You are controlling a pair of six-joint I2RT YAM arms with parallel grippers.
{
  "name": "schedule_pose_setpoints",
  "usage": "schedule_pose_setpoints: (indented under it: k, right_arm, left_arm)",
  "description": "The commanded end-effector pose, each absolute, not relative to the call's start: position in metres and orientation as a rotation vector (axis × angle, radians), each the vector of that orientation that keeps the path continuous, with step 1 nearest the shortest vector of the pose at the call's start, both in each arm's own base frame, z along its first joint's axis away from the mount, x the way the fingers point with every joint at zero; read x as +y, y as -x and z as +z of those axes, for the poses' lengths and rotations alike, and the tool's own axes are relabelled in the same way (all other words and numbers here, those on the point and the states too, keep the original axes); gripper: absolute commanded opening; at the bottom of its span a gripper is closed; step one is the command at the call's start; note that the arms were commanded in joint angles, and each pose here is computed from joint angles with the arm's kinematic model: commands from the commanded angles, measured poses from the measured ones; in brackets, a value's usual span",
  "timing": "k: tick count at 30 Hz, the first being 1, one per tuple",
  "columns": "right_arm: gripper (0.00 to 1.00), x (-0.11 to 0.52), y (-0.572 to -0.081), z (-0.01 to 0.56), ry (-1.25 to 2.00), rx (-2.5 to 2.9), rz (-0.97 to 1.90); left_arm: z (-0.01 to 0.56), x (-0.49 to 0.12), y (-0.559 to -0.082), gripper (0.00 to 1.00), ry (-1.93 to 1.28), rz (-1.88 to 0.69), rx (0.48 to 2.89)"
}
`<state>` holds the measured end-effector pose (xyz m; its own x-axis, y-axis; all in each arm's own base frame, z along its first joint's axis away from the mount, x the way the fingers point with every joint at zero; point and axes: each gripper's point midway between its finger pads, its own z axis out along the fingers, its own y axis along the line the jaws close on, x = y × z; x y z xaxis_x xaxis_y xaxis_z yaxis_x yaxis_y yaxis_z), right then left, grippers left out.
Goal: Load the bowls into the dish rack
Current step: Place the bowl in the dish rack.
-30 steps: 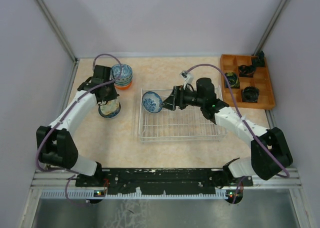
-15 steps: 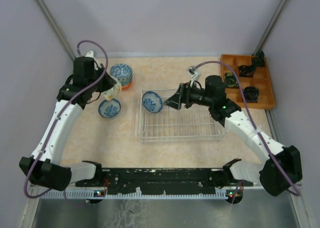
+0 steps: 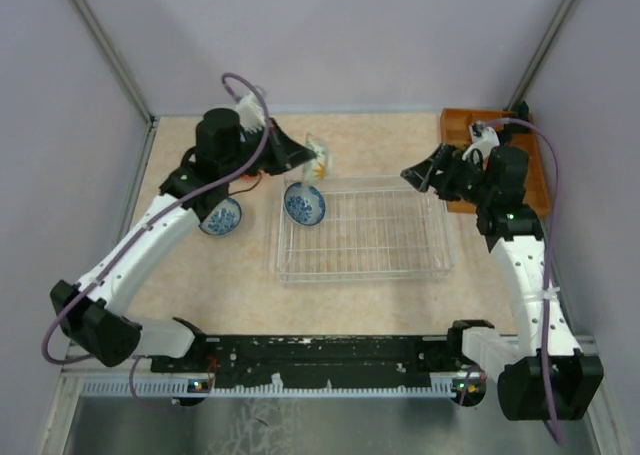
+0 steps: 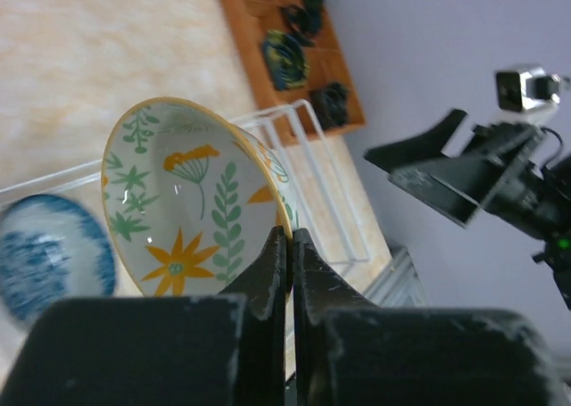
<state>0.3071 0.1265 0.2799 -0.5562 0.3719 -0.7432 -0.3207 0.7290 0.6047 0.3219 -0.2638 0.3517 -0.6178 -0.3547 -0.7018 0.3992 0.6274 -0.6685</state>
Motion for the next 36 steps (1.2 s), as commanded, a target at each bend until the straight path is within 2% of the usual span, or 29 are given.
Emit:
schedule_pose_setpoints:
  k: [1,8,16,27,36]
  right_arm:
    - [0.86,0.09,-0.309,0.279,-0.18,1.968,0.799]
    - [0.89,0.041,-0.319,0.262,-0.373,1.969,0.668]
    - [0.9,0.015,-0.329,0.24,-0.504,1.962,0.651]
    - [0.91,0.008,-0.344,0.217,-0.538,1.984,0.657]
    - [0.91,0.008,-0.348,0.212,-0.535,1.99,0.674]
  left_arm:
    - [0.38,-0.345,-0.312,0.0,-0.152,-1.349,1.799]
    - [0.353,-0.446,-0.312,0.0,-0.212,-1.531,1.756]
    - [0.314,-0.502,-0.329,0.0,-0.205,-1.702,1.656]
    - [0.269,-0.523,-0.356,0.0,-0.064,-1.765,1.615]
    - [0.235,-0.516,-0.356,0.0,0.066,-1.754,1.645]
